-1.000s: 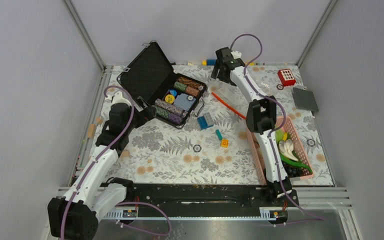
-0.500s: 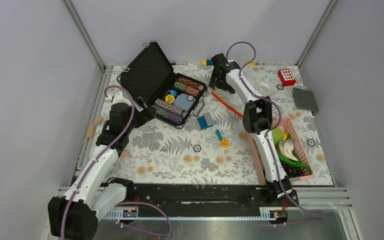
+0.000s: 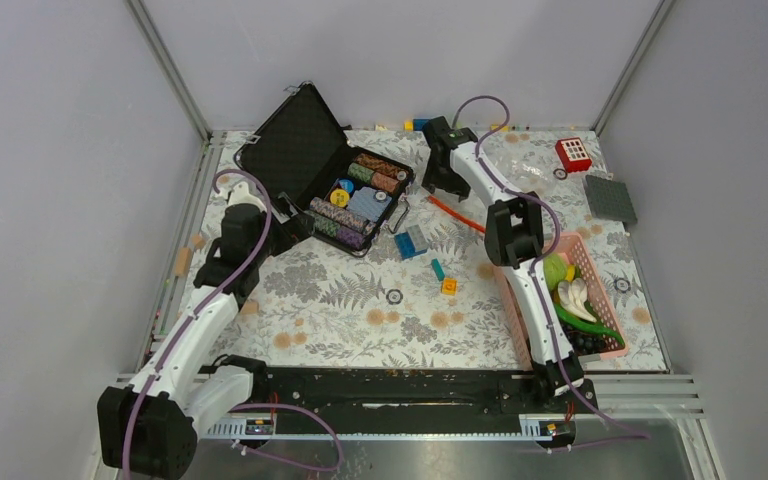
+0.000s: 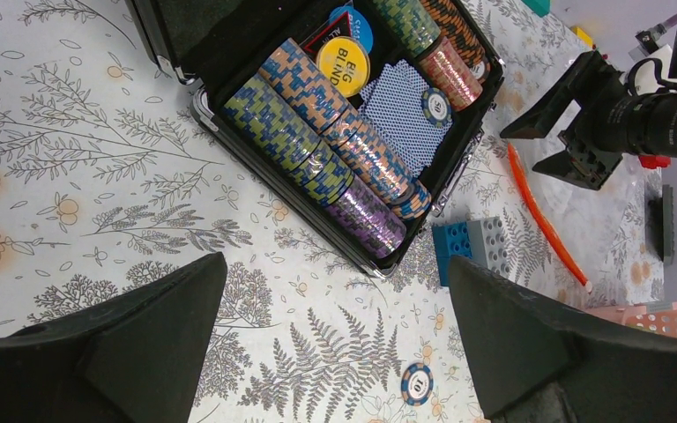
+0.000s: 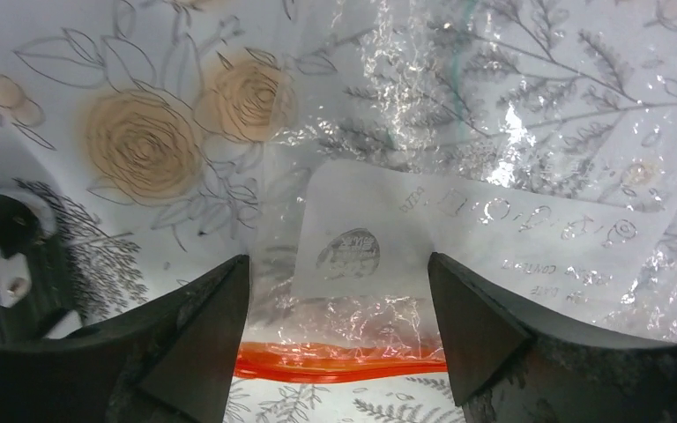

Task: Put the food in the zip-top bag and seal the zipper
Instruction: Pick up the zipper food storage bag at the center of the board.

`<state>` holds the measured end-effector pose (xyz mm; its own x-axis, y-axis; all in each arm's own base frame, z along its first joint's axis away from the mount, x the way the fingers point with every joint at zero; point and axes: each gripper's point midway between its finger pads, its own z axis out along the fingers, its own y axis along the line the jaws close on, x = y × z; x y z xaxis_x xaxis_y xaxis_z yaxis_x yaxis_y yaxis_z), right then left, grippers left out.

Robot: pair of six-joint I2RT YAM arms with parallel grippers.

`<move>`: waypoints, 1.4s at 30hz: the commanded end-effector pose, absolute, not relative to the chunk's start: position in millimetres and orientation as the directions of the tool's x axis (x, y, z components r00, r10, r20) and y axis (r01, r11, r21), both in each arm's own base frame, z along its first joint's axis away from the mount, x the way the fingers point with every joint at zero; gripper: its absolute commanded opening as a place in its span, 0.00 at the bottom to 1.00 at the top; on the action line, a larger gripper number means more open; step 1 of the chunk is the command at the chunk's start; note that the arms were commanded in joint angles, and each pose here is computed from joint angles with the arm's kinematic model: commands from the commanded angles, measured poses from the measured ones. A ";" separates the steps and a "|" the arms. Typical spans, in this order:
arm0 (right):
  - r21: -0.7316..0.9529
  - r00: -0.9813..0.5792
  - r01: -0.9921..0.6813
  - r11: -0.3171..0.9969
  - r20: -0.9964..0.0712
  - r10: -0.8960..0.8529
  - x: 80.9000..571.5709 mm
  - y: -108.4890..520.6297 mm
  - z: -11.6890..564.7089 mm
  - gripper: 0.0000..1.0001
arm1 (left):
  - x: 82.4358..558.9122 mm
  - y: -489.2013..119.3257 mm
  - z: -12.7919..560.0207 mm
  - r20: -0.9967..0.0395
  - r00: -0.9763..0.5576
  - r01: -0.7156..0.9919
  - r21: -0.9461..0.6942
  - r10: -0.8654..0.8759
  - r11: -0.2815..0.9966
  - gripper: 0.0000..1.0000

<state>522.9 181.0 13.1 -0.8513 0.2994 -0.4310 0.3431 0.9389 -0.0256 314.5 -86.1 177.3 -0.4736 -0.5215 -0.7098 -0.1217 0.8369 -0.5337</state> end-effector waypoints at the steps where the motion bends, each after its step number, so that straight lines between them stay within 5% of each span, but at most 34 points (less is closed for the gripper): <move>1: -0.112 -0.906 0.300 0.947 -0.345 0.246 484.7 170.2 23.5 0.81 | 324.5 -92.5 202.2 -0.732 -0.442 -0.059 -0.552 -0.518 0.832 0.99; 6: -0.106 -0.942 0.254 0.961 -0.251 0.221 458.6 172.2 17.2 0.78 | 323.3 -93.5 200.3 -0.726 -0.455 -0.060 -0.552 -0.515 0.831 0.99; 11: -0.102 -0.951 0.249 0.963 -0.214 0.224 441.7 169.8 12.5 0.64 | 319.9 -92.1 202.4 -0.729 -0.446 -0.059 -0.555 -0.519 0.830 0.99; 14: -0.078 -0.938 0.269 0.960 -0.249 0.242 442.7 170.1 11.5 0.48 | 317.8 -92.1 205.1 -0.730 -0.441 -0.055 -0.559 -0.522 0.827 0.99; 20: -0.027 -0.916 0.276 0.961 -0.309 0.255 445.0 169.8 18.8 0.00 | 313.3 -92.6 210.1 -0.728 -0.434 -0.047 -0.570 -0.530 0.821 0.99; 32: 0.336 -0.815 0.082 0.938 -0.519 0.257 416.8 196.4 155.6 0.00 | 288.7 -143.2 247.1 -0.757 -0.477 0.307 -0.620 -0.447 0.722 0.99; 42: 0.792 -0.815 -0.080 0.605 -0.402 0.418 331.8 256.5 266.9 0.00 | 242.7 -216.5 266.3 -0.865 -0.450 0.670 -0.491 -0.223 0.557 0.99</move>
<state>361.7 214.4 226.6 -0.7620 0.4130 -0.4987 0.0135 0.7801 0.6255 266.8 -178.2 241.7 -0.5478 -0.3564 -0.7569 0.4294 0.6567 -0.6200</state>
